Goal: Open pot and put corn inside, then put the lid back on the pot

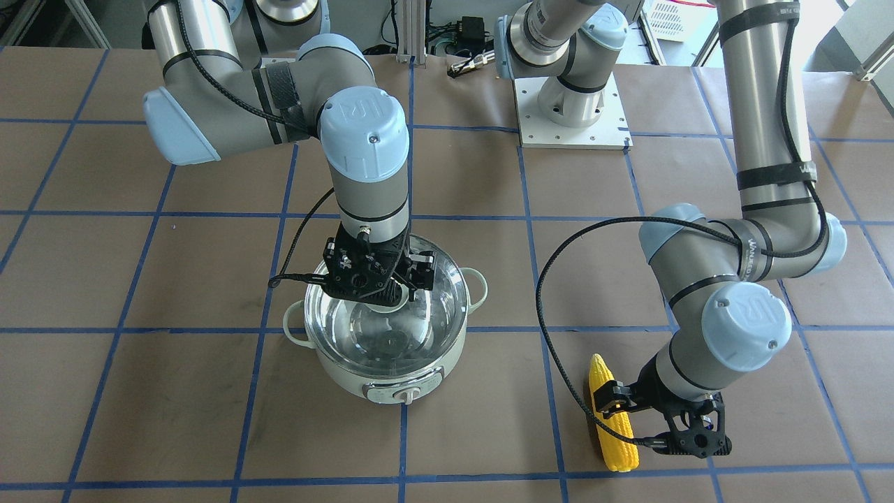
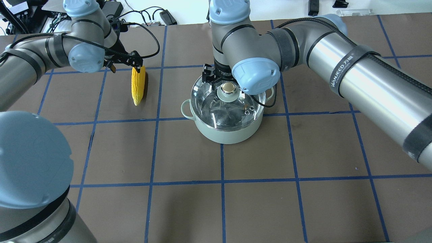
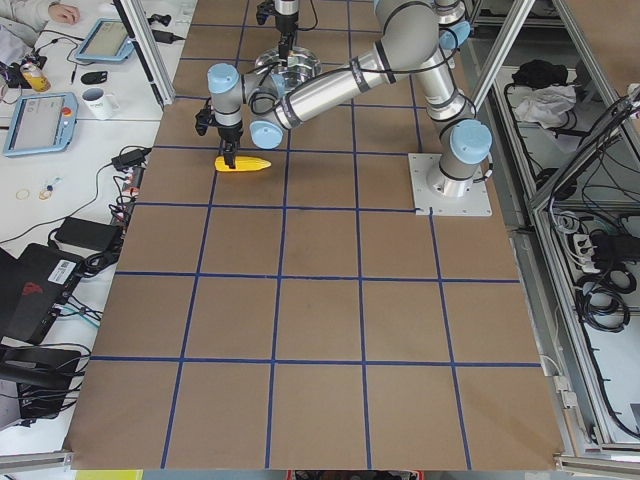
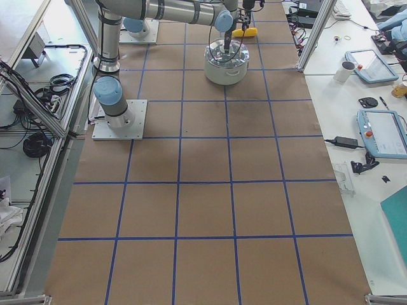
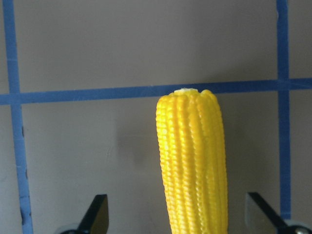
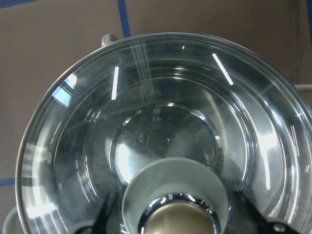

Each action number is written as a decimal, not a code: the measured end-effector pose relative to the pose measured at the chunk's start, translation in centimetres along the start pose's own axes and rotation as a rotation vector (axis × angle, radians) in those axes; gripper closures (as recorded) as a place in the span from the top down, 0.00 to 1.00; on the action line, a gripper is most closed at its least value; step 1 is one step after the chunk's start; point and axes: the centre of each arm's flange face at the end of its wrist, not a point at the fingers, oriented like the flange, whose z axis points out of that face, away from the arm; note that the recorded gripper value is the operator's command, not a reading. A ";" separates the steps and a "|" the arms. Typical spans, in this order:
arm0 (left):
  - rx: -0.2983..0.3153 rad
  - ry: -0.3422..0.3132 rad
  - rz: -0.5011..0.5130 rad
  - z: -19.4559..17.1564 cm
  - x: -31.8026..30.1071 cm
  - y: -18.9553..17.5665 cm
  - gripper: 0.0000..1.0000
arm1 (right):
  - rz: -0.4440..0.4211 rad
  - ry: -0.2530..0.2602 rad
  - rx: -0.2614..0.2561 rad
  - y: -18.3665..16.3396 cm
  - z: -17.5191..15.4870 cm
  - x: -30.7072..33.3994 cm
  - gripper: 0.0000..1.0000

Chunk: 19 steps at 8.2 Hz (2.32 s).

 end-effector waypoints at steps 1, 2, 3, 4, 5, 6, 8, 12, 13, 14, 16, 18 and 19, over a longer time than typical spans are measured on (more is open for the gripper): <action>-0.007 0.009 -0.001 1.7 0.1 -0.3 1.00 | 0.002 0.002 0.003 0.0 0.0 0.0 0.33; 0.003 0.026 -0.010 2.9 0.2 -0.6 1.00 | 0.002 0.003 0.008 0.1 -0.3 0.1 0.29; 0.007 0.039 -0.023 4.0 0.3 -0.8 0.51 | 0.000 0.003 0.011 0.1 -0.5 0.1 0.28; 0.002 0.047 -0.036 5.0 0.4 -0.9 0.01 | -0.004 0.001 0.017 0.1 -0.9 0.2 0.29; -0.006 0.049 -0.053 5.9 0.4 -0.9 0.00 | -0.007 -0.003 0.024 0.1 -1.4 0.2 0.32; -0.012 0.046 -0.067 6.3 0.4 -0.9 0.00 | -0.008 -0.009 0.042 -0.1 -2.6 0.5 0.34; -0.013 0.042 -0.077 5.5 0.3 -0.9 0.00 | 0.000 -0.018 0.096 -0.4 -7.8 2.9 0.28; -0.046 0.000 -0.145 -4.2 2.3 1.3 0.00 | -0.009 -0.005 0.000 1.6 -18.7 17.0 0.15; -0.031 -0.002 -0.143 -7.7 5.1 2.3 0.00 | -0.036 0.004 -0.029 2.7 -20.2 19.8 0.14; -0.016 -0.001 -0.133 -10.5 8.8 3.6 0.00 | -0.048 0.011 -0.044 3.1 -20.8 21.6 0.14; 0.029 0.026 -0.093 -15.1 18.0 6.9 0.00 | -0.051 0.014 -0.057 3.4 -21.0 22.9 0.07; 0.051 0.051 -0.008 -17.0 26.5 10.7 0.00 | -0.049 0.015 -0.061 3.4 -21.0 23.1 0.08; 0.044 0.057 0.026 -16.7 28.9 11.8 0.00 | -0.051 0.016 -0.062 3.4 -21.0 23.1 0.08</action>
